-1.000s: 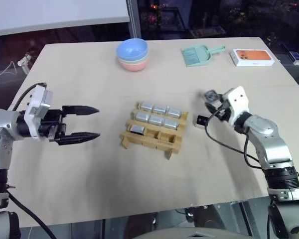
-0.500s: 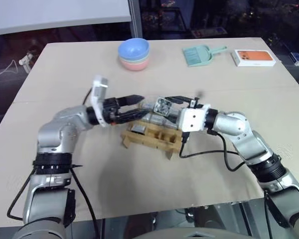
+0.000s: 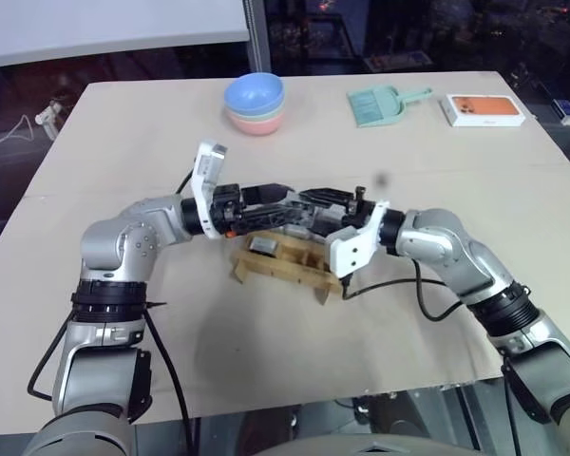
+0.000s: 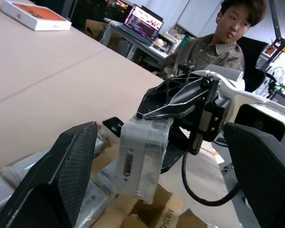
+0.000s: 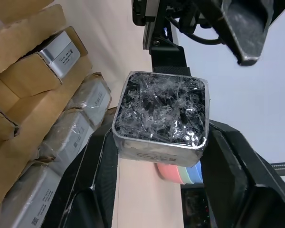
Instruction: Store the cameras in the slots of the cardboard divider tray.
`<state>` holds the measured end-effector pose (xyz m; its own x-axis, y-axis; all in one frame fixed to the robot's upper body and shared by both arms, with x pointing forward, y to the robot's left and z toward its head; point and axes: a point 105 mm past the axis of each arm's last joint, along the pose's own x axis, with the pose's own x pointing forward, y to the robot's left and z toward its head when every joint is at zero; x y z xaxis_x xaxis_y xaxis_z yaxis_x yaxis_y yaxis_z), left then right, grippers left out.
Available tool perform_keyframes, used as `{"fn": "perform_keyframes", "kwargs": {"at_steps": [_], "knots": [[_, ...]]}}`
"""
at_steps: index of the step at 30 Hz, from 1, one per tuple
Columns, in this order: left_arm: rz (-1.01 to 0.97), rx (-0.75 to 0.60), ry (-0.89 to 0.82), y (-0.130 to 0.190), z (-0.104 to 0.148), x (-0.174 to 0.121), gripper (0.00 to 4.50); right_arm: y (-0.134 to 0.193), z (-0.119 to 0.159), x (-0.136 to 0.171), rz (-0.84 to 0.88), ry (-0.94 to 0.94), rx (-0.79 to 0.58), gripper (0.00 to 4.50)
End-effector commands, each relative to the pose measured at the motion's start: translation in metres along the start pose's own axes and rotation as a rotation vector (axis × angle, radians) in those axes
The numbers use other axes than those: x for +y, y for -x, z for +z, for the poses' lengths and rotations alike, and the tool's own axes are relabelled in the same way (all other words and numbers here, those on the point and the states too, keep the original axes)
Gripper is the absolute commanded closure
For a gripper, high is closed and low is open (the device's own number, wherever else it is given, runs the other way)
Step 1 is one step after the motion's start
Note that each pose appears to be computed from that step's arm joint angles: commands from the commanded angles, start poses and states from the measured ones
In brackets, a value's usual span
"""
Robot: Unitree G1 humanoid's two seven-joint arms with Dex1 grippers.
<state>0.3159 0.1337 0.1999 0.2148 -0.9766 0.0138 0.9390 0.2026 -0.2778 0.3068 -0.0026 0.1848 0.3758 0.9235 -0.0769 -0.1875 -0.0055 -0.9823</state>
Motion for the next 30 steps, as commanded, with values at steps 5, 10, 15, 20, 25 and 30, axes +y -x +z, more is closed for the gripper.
{"fn": "perform_keyframes", "kwargs": {"at_steps": [5, 10, 15, 20, 25, 30], "knots": [[-0.042, 0.038, -0.066, 0.002, 0.008, -0.009, 3.72, -0.003, 0.012, -0.013, -0.054, 0.032, -0.047, 2.57], [-0.044, 0.059, -0.081, 0.002, 0.005, -0.008, 3.79, -0.002, 0.012, -0.014, -0.063, 0.019, -0.04, 2.57], [-0.041, 0.058, -0.092, 0.0, 0.004, -0.007, 3.79, 0.007, 0.002, -0.021, -0.118, -0.063, 0.046, 0.68], [-0.051, -0.015, -0.209, -0.005, 0.01, -0.008, 3.79, 0.041, 0.003, -0.008, -0.108, -0.562, 0.042, 0.05], [-0.11, 0.017, -0.306, -0.003, -0.008, -0.015, 3.79, 0.109, 0.012, 0.014, -0.042, -1.122, 0.082, 0.05], [-0.158, 0.091, -0.395, 0.003, -0.032, -0.017, 3.79, 0.169, 0.038, 0.016, -0.032, -1.383, 0.031, 0.05]]}}
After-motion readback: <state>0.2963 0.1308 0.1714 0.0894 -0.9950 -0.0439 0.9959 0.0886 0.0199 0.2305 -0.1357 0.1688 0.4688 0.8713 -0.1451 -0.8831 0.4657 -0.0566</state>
